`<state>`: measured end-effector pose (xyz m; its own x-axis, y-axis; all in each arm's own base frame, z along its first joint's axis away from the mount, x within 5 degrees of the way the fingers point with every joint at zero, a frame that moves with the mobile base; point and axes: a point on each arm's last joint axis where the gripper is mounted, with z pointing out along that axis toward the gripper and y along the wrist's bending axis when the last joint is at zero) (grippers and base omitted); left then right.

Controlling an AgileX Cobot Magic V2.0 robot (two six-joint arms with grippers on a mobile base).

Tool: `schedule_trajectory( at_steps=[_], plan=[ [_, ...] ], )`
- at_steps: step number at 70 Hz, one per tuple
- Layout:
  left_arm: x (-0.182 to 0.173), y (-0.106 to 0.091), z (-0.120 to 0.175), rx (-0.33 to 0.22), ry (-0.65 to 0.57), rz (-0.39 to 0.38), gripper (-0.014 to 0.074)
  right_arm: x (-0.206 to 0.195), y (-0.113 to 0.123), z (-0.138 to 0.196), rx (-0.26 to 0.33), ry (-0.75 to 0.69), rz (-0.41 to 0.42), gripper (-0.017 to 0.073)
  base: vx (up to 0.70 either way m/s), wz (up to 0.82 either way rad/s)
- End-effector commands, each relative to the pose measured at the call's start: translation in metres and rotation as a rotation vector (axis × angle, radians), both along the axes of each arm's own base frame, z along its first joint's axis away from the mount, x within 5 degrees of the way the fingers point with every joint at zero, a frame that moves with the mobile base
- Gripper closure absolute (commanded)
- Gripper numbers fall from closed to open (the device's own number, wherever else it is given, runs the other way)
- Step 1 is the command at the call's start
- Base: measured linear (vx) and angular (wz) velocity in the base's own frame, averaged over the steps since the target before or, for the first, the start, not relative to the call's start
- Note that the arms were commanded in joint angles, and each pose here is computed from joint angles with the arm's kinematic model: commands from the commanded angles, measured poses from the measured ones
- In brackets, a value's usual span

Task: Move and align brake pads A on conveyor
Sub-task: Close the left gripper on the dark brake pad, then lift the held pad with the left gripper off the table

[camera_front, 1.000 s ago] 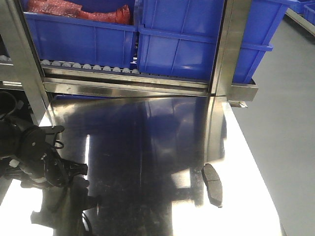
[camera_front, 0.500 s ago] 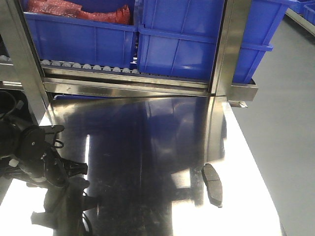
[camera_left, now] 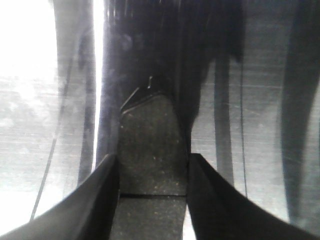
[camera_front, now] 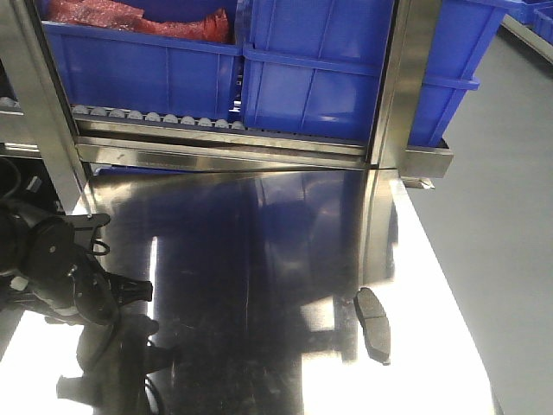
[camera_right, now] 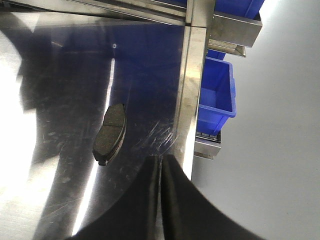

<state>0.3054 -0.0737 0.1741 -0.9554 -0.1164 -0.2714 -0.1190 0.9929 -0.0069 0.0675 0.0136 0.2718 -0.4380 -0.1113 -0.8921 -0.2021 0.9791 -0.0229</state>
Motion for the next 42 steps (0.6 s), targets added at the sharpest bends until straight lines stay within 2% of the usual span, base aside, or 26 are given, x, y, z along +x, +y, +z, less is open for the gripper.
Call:
schedule_trajectory(
  at_steps=[1, 42],
  plan=[
    [0.003, -0.002, 0.026, -0.025, -0.104, -0.013, 0.0416, 0.003, 0.000, 0.014, 0.005, -0.086, -0.007, 0.0563, 0.00, 0.00],
    [0.001, -0.001, 0.038, -0.033, -0.147, -0.027, 0.0416, 0.003, 0.000, 0.014, 0.005, -0.086, -0.007, 0.0563, 0.00, 0.00]
  ],
)
